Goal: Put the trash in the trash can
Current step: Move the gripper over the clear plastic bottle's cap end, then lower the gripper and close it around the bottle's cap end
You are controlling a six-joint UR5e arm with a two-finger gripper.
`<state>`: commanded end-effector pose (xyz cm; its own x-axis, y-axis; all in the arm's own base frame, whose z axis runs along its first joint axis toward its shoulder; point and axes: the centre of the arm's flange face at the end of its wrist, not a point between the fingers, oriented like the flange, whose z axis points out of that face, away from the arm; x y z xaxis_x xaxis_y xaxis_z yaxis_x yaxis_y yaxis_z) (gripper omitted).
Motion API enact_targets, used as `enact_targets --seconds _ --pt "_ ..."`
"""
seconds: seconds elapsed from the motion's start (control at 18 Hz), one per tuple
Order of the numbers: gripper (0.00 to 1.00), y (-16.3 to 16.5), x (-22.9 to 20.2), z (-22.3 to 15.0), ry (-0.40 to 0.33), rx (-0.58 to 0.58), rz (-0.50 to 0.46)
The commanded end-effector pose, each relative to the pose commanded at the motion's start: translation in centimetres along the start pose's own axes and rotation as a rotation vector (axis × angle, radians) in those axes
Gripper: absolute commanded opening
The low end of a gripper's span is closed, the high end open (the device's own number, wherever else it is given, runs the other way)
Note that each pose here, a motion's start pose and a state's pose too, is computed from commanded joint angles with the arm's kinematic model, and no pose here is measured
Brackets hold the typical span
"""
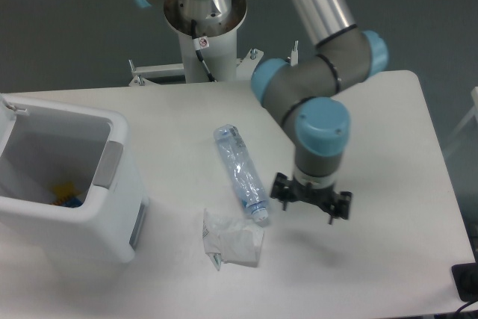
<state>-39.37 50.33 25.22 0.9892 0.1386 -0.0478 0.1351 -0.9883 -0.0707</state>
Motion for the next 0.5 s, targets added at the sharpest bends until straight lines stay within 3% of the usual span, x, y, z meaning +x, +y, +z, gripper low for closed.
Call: enact_targets --seconds 0.17,0.33,0.5 --pt "1.0 1.3 2.9 2.0 0.037 -0.045 -0.06" --pt "1.0 0.6 4.8 2.2 0.043 -0.053 -0.172" --pt "1.0 0.4 5.2 3.1 0.046 -0.072 -0.225"
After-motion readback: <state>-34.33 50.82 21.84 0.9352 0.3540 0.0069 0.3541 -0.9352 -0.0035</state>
